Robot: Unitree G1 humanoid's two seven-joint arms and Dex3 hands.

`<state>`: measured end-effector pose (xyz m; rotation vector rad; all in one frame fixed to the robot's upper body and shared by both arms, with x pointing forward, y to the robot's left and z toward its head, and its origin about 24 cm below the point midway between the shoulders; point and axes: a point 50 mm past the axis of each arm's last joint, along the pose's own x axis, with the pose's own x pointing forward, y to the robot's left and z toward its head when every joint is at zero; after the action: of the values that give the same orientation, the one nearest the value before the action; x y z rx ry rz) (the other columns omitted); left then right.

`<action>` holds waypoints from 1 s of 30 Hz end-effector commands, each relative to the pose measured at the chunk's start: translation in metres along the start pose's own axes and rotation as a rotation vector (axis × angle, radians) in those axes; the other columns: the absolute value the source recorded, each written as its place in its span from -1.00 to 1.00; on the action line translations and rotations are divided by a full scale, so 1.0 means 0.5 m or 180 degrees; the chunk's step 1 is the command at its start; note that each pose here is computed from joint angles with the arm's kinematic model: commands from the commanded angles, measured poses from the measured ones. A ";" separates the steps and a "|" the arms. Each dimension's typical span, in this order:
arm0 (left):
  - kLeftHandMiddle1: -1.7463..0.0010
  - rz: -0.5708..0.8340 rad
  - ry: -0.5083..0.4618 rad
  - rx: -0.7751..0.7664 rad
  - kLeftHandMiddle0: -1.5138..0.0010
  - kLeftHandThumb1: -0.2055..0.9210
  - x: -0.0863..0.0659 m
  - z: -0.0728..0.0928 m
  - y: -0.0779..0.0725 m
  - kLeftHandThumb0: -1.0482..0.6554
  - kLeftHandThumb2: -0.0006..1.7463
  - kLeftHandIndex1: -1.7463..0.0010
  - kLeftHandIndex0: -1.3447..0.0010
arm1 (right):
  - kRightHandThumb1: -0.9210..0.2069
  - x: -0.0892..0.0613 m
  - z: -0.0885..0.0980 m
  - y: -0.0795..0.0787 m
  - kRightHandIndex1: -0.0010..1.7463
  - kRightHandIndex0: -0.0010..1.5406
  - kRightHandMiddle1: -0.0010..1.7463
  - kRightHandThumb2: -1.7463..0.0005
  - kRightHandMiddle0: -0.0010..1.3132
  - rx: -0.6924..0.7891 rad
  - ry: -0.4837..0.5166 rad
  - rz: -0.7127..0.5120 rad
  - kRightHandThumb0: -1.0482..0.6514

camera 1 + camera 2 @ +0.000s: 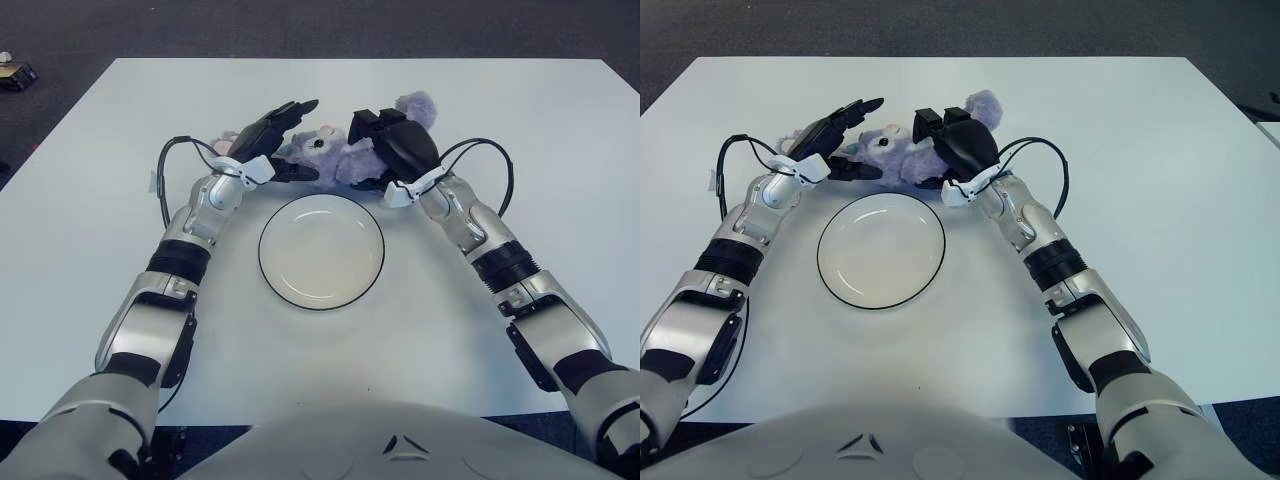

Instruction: Put the doll into the plate.

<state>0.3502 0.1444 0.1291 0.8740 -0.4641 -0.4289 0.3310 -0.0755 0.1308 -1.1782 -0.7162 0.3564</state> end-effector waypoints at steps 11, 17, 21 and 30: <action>0.93 -0.0121 0.0116 0.0041 0.49 0.73 0.012 -0.005 0.011 -0.68 -1.00 0.90 0.53 | -0.99 -0.015 0.009 -0.006 1.00 -0.42 0.82 0.57 -0.45 0.0012 -0.0142 -0.0043 -0.18; 0.13 -0.0082 0.0143 0.0039 0.65 0.79 0.016 -0.008 0.008 -0.58 -1.00 0.81 0.11 | -0.72 -0.017 0.010 -0.010 1.00 -0.52 0.45 0.33 -0.25 0.0020 -0.0170 -0.0057 0.17; -0.15 -0.0071 0.0147 0.0036 0.68 0.80 0.016 -0.008 0.009 -0.55 -1.00 0.58 0.14 | -0.71 -0.018 0.009 -0.014 1.00 -0.54 0.40 0.33 -0.23 0.0025 -0.0179 -0.0110 0.21; -0.41 0.0003 0.0350 -0.0088 0.72 0.88 0.026 -0.022 0.005 -0.51 -1.00 0.01 0.40 | -0.98 -0.032 0.013 -0.037 0.76 -0.55 0.62 0.60 -0.42 0.0140 -0.0119 -0.0124 0.23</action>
<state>0.3610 0.1456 0.1235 0.8752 -0.3660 -0.4165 0.3177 -0.0821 0.1367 -1.1432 -0.7621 0.3694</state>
